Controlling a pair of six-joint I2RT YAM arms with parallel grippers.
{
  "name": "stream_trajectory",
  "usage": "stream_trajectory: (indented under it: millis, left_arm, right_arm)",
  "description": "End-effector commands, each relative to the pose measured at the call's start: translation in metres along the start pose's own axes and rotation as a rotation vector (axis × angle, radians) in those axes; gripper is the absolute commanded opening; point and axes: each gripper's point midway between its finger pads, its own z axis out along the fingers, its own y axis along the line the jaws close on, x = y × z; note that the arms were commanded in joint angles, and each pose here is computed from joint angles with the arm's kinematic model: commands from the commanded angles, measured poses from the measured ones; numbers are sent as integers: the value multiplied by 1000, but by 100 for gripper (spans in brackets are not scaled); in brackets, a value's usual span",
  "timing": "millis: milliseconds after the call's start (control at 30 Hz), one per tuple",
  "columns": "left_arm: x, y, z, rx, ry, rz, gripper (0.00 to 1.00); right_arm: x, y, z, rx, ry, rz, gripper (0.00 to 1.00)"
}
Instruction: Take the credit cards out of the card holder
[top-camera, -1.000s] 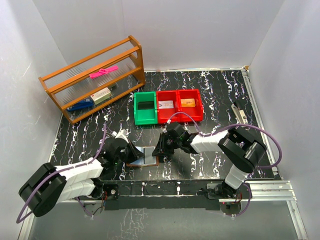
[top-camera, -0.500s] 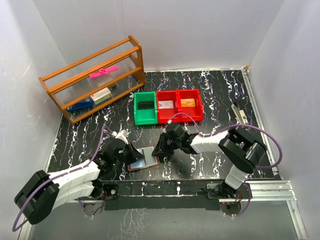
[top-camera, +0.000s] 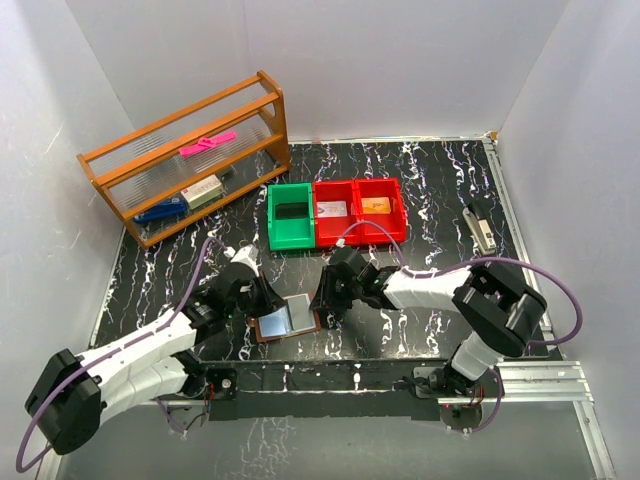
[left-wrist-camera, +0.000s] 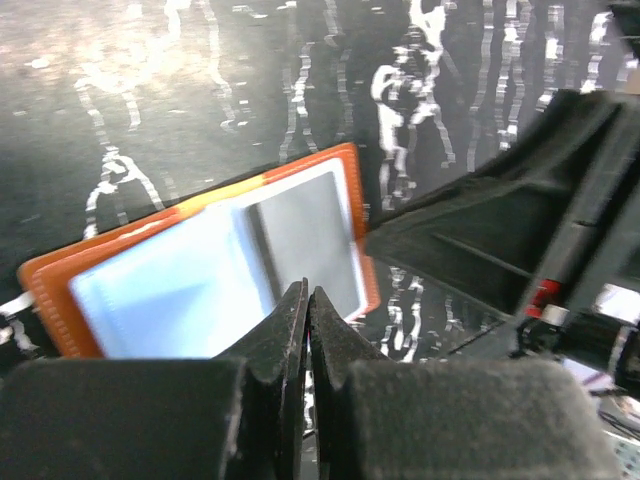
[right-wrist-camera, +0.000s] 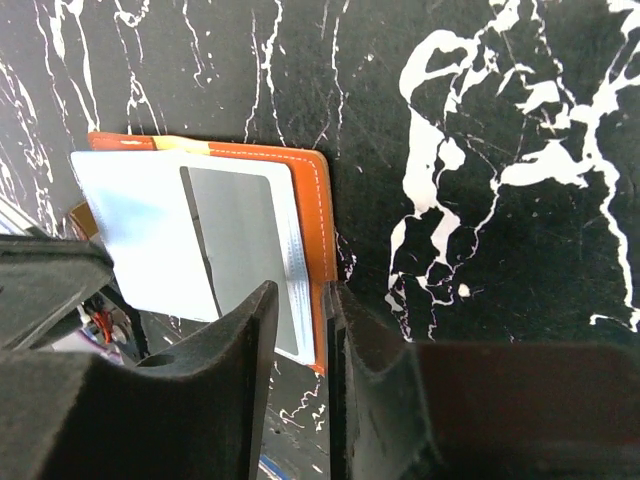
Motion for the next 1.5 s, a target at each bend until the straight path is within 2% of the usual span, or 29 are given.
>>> stream_trajectory:
  millis: [0,33,200,367,500,800,967,1200,1333,1467]
  left_arm:
    - [3,36,-10,-203,29,67,0]
    - [3,40,-11,-229,32,71,0]
    - [11,54,-11,-306,84,69,19]
    - [13,72,-15,-397,83,60,25]
    - [17,78,-16,-410,93,66,30]
    - [24,78,-15,-392,118,71,30]
    - [25,79,-15,-387,120,73,29]
    - [38,72,-5,-307,157,62,19]
    - [44,70,0,-272,173,40,15]
    - [42,70,-1,-275,160,33,15]
  right_arm:
    - [-18,32,-12,-70,-42,-92,25]
    - [-17,38,-12,-91,-32,-102,25]
    - [-16,49,-3,-66,-24,-135,26]
    - [-16,39,10,39,-16,-146,26]
    - [-14,25,16,120,-10,-143,26]
    - [-15,17,9,157,-34,-148,29]
    - [-2,23,17,98,23,-144,28]
    - [3,46,19,29,27,-178,19]
    - [2,40,25,133,12,-214,20]
    - [13,51,33,57,58,-210,21]
